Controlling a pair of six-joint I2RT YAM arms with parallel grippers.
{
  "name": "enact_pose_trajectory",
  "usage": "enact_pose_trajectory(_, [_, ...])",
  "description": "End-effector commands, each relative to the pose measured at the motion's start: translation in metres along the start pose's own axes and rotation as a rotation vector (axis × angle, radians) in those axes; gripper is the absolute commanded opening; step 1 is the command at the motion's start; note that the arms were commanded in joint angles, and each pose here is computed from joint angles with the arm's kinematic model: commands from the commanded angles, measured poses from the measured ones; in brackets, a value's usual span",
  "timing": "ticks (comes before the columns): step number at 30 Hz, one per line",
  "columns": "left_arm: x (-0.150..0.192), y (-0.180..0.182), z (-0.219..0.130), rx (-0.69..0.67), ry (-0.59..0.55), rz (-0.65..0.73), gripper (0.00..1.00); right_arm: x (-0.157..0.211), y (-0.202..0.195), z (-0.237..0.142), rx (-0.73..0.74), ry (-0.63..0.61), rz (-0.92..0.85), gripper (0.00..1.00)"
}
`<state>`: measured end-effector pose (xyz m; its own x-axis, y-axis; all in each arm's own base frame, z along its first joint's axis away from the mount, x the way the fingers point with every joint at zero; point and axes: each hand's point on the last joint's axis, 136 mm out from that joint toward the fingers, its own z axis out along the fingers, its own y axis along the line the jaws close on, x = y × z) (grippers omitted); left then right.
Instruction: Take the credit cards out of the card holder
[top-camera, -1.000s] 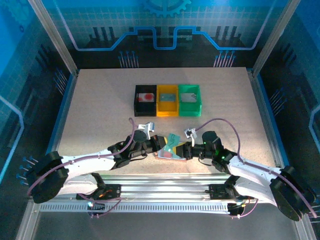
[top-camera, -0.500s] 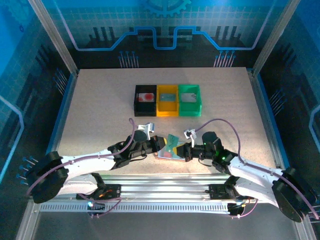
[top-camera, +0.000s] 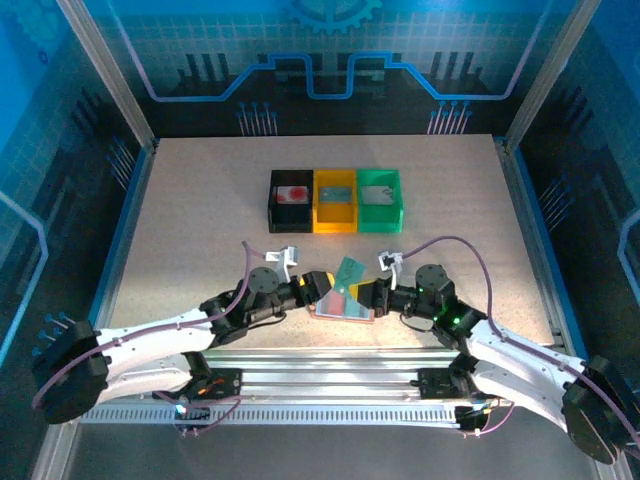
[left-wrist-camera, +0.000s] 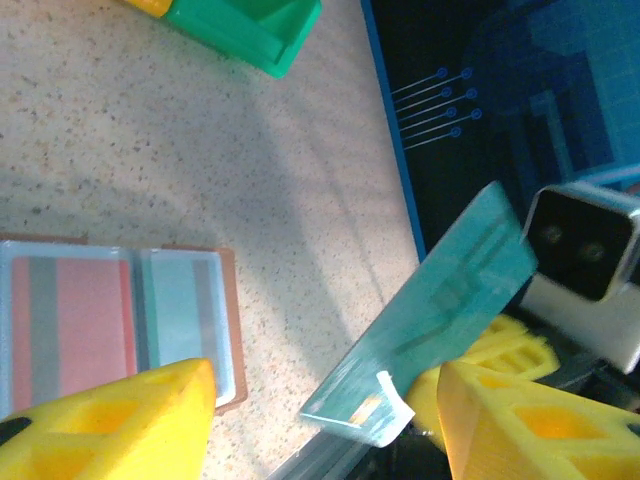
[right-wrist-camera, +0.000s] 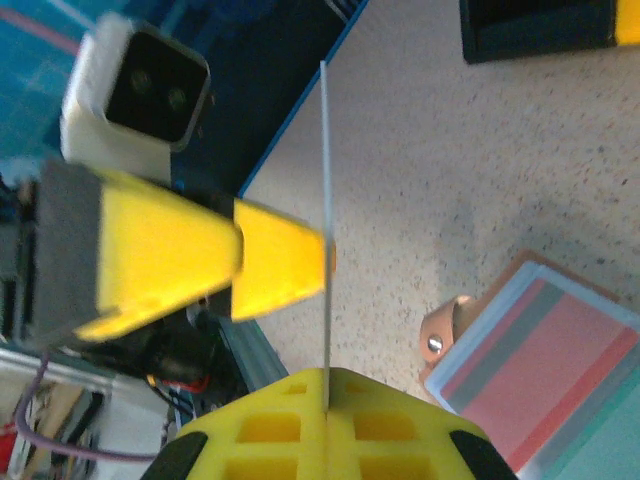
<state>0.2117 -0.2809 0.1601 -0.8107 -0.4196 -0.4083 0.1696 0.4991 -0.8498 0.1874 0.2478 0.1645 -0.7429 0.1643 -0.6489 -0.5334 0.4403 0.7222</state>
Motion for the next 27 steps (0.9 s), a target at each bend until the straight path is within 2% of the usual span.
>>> enact_pose_trajectory(1, [-0.006,-0.025,-0.003,0.093,-0.049,-0.017,0.61,-0.026,0.004,-0.009,0.002,-0.132,0.088,0.0])
enact_pose_trajectory(8, [0.001,-0.047,0.002,0.181,-0.087,-0.031,0.62,-0.047,0.006,-0.026,0.0,-0.276,0.217,0.0])
enact_pose_trajectory(19, [0.0,-0.077,0.01,0.297,-0.133,-0.043,0.59,-0.049,0.019,-0.024,-0.038,-0.313,0.297,0.0])
enact_pose_trajectory(27, [-0.001,-0.079,0.014,0.311,-0.153,-0.051,0.51,-0.046,0.025,-0.021,-0.05,-0.319,0.322,0.0])
